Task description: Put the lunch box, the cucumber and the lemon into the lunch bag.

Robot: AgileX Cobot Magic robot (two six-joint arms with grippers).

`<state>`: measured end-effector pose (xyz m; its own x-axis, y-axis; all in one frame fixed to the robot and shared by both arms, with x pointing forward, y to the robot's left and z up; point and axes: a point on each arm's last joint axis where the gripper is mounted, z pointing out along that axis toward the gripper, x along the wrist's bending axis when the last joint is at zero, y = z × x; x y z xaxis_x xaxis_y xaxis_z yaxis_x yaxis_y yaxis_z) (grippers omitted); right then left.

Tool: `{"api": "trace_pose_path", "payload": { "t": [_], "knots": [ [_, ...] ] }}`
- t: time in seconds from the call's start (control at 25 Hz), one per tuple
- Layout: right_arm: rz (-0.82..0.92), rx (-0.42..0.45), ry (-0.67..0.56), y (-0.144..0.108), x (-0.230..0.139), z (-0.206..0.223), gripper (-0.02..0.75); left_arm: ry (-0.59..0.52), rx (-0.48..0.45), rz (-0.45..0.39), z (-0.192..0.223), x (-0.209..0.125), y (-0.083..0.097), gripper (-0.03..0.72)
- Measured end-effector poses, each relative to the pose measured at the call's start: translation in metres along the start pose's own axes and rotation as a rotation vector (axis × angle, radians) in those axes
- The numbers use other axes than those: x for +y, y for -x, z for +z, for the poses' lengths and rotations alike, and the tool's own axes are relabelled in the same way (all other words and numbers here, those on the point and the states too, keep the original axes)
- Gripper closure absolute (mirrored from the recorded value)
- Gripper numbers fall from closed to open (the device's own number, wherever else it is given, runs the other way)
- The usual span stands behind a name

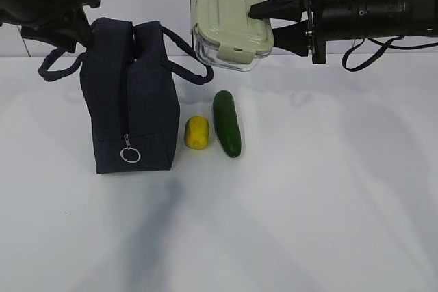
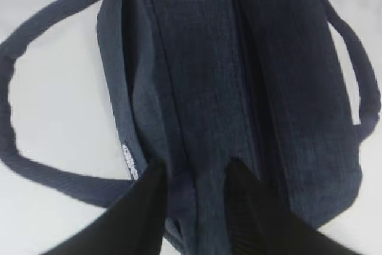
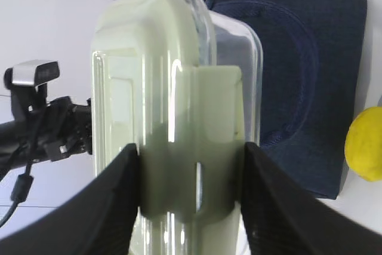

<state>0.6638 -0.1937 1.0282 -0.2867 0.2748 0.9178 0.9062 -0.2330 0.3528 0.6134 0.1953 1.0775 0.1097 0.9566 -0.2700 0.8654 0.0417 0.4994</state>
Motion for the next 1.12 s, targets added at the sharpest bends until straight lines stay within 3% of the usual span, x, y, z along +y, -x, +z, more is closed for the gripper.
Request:
{"api": "trace_pose_path", "payload": {
  "t": [0.32, 0.48, 0.56, 0.64, 1.12],
  "knots": [
    [0.005, 0.009, 0.009, -0.001, 0.001, 0.0, 0.353, -0.082, -0.021, -0.093, 0.037, 0.005, -0.021, 0.452],
    [0.014, 0.028, 0.018, -0.003, 0.001, 0.003, 0.353, -0.15, -0.094, -0.097, 0.055, 0.002, -0.03, 0.536],
    [0.021, 0.043, 0.022, -0.006, 0.0, 0.007, 0.353, -0.17, -0.142, -0.075, 0.057, 0.001, -0.028, 0.631],
    [0.026, 0.059, 0.02, -0.009, -0.002, 0.012, 0.353, -0.175, -0.184, -0.043, 0.056, 0.001, -0.025, 0.671],
    [0.052, 0.129, 0.007, -0.024, -0.012, 0.035, 0.353, -0.176, -0.279, 0.049, 0.018, 0.019, -0.007, 0.679]
  ]
}}
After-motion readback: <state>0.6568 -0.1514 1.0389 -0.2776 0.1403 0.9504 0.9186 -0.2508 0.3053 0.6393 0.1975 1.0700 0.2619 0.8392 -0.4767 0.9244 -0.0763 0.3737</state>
